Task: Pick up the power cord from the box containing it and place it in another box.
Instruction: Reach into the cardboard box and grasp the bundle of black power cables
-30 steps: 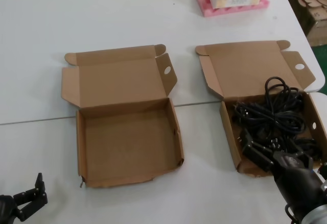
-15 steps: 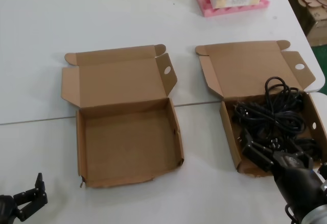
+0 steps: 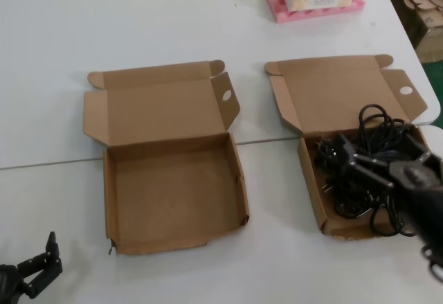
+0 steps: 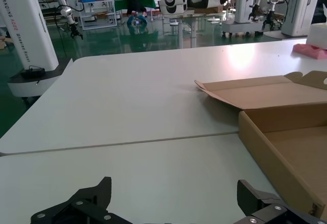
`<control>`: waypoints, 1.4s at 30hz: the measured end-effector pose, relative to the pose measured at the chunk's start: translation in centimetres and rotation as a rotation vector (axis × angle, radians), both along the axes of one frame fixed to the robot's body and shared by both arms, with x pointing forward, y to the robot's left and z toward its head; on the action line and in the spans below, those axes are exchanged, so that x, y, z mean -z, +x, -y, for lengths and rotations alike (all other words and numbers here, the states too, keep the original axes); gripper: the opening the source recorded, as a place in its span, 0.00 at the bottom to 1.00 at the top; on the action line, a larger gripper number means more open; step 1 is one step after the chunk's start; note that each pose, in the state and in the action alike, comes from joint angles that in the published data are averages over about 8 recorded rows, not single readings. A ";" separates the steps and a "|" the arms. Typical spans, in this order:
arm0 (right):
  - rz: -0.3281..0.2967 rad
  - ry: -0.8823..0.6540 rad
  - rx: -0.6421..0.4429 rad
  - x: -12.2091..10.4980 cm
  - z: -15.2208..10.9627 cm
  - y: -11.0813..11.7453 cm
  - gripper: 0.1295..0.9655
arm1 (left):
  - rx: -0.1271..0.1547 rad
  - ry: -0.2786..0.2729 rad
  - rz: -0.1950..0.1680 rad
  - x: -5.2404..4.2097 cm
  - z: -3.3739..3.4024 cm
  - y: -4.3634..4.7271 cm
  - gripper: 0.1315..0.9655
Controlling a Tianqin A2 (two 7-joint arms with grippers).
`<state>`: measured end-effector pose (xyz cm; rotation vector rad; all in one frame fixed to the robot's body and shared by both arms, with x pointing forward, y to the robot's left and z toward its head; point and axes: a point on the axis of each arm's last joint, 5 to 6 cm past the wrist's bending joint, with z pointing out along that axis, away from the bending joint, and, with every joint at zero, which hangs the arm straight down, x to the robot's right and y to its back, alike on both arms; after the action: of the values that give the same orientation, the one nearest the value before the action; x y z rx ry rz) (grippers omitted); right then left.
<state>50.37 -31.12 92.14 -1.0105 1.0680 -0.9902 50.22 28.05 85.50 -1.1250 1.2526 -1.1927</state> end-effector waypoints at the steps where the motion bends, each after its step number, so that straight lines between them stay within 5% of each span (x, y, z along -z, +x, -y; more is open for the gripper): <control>1: 0.000 -0.016 -0.016 -0.3 0.6 0.2 1.00 | 0.000 0.000 0.000 0.00 0.00 0.00 0.94; 12: -0.165 -0.273 -0.204 -2.0 8.3 4.7 1.00 | 0.000 0.000 0.000 0.00 0.00 0.00 0.77; 23: -0.328 -0.450 -0.253 -2.0 9.6 9.3 1.00 | 0.000 0.000 0.000 0.00 0.00 0.00 0.51; 31: -0.354 -0.504 -0.230 -1.6 8.8 11.1 0.97 | 0.000 0.000 0.000 0.00 0.00 0.00 0.28; 42: -0.337 -0.485 -0.210 -2.4 9.2 11.7 0.88 | 0.000 0.000 0.000 0.00 0.00 0.00 0.14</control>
<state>62.03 -40.33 94.50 -1.6984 0.9833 -0.9450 50.22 28.04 85.50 -1.1249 1.2528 -1.1926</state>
